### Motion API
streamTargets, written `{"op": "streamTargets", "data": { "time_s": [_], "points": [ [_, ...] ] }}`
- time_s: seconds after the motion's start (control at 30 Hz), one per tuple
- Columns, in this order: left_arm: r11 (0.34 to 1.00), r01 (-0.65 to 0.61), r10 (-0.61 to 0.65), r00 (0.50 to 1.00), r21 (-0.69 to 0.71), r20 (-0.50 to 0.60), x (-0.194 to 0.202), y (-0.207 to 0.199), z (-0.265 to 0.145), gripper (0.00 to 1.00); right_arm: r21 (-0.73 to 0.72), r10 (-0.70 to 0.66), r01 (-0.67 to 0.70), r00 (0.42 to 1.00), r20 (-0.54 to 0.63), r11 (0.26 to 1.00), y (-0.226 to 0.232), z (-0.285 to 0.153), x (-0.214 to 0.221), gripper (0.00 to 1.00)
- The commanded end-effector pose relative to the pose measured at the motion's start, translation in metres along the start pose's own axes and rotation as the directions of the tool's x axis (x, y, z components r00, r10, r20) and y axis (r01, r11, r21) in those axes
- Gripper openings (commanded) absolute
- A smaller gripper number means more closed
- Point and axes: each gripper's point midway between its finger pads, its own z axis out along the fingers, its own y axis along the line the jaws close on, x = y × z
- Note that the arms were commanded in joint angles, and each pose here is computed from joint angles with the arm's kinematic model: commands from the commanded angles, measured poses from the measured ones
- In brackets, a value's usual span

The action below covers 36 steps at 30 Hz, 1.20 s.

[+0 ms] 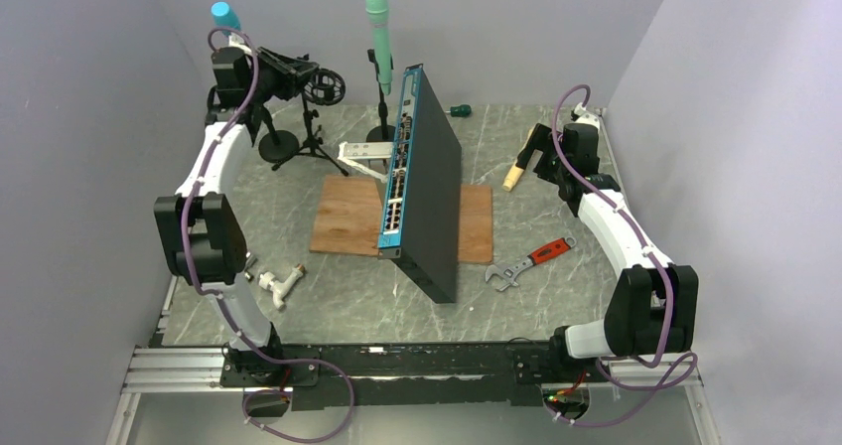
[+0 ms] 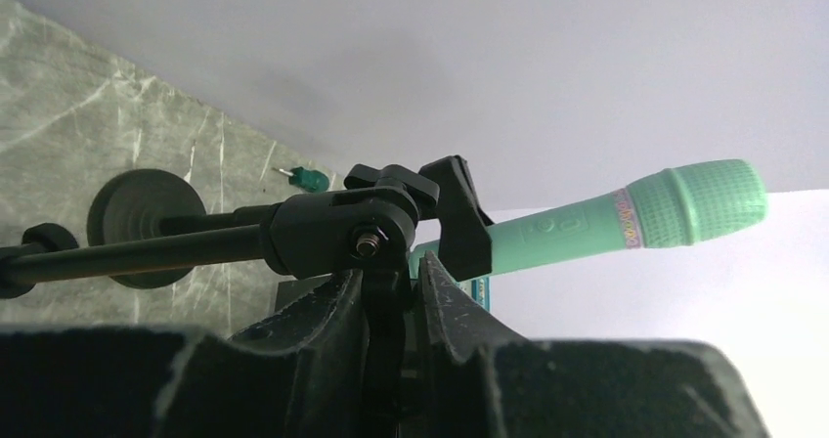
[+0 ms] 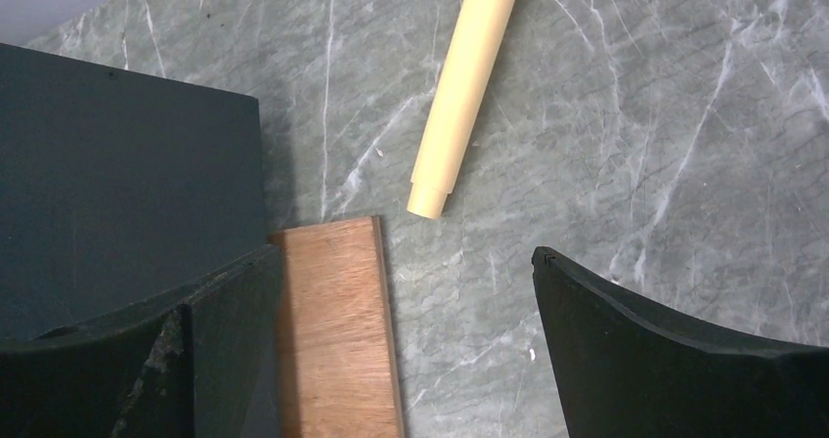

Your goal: Remove the microphone from the stand

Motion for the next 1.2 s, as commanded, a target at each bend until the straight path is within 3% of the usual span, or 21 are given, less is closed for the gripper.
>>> {"op": "streamTargets", "data": {
  "time_s": [0.0,0.27,0.57,0.73,0.93,1.17],
  "points": [
    [0.981,-0.159,0.159,0.987,0.111,0.012,-0.02,-0.063,-0.033,0.16,-0.03,0.008,-0.007,0.999,0.038,1.0,0.006,-0.002,-0.013,1.0],
    [0.958,-0.236,0.239,0.971,0.164,-0.002,-0.007,-0.091,-0.101,0.13,-0.029,-0.011,0.011,1.0,0.023,1.0,0.006,-0.001,-0.011,1.0],
    [0.917,-0.329,0.368,0.915,0.224,-0.163,0.075,-0.1,-0.196,0.13,-0.084,-0.066,0.069,0.997,0.035,0.994,0.017,-0.019,-0.017,1.0],
    [0.894,-0.361,0.421,0.88,0.267,-0.22,0.117,-0.091,-0.24,0.14,-0.119,-0.145,0.151,0.988,0.062,0.981,0.046,-0.034,-0.014,1.0],
    [0.857,-0.388,0.482,0.837,0.339,-0.258,0.138,-0.097,-0.259,0.15,-0.135,-0.305,0.308,0.951,0.042,0.942,0.094,-0.056,0.0,1.0],
    [0.867,-0.272,0.434,0.823,0.417,-0.367,0.169,-0.083,-0.256,0.16,-0.184,-0.31,0.322,0.946,0.095,0.929,0.103,-0.109,-0.019,1.0]
  ]
}}
